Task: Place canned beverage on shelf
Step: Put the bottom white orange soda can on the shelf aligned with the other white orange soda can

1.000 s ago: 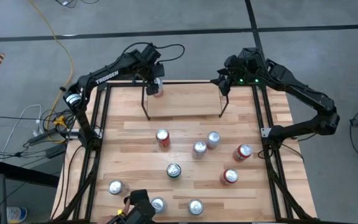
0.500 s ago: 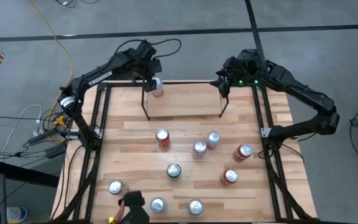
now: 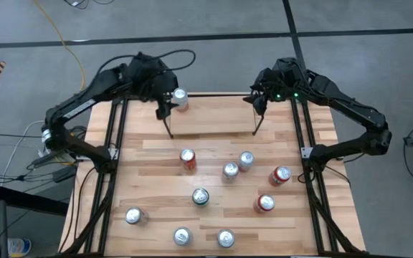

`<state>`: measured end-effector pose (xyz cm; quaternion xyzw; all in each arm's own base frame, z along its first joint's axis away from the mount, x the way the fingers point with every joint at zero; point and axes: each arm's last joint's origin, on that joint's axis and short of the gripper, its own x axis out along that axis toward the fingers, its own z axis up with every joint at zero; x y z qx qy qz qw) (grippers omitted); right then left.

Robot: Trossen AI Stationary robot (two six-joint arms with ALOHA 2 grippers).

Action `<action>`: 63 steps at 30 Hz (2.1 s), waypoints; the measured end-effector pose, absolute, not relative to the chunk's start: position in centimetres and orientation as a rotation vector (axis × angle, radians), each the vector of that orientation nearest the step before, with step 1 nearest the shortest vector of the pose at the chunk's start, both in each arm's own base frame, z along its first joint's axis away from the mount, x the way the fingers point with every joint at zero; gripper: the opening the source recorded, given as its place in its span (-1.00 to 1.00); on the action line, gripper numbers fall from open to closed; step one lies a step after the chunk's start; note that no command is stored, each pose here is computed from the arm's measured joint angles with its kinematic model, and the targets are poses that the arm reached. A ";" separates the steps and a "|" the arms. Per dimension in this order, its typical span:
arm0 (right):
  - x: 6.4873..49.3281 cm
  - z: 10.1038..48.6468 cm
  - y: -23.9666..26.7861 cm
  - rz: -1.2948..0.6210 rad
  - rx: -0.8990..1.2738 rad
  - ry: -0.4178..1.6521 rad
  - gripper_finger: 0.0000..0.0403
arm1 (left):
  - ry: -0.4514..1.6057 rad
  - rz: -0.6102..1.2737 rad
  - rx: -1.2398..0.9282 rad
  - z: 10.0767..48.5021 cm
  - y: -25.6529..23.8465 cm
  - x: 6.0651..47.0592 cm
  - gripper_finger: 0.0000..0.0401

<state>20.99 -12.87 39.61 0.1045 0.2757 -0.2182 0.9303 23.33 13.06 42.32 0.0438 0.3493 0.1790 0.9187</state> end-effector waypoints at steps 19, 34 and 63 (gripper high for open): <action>23.9 36.9 -11.3 -0.293 0.139 0.698 0.32 | 0.896 0.239 -0.328 42.1 -0.2 21.6 0.60; 28.1 37.7 -2.5 -0.051 0.431 0.560 0.32 | 0.856 0.037 -0.095 42.1 -10.1 19.1 0.60; 32.8 31.7 14.4 0.303 0.302 0.665 0.32 | 0.811 -0.181 -0.052 34.7 -23.9 25.8 0.60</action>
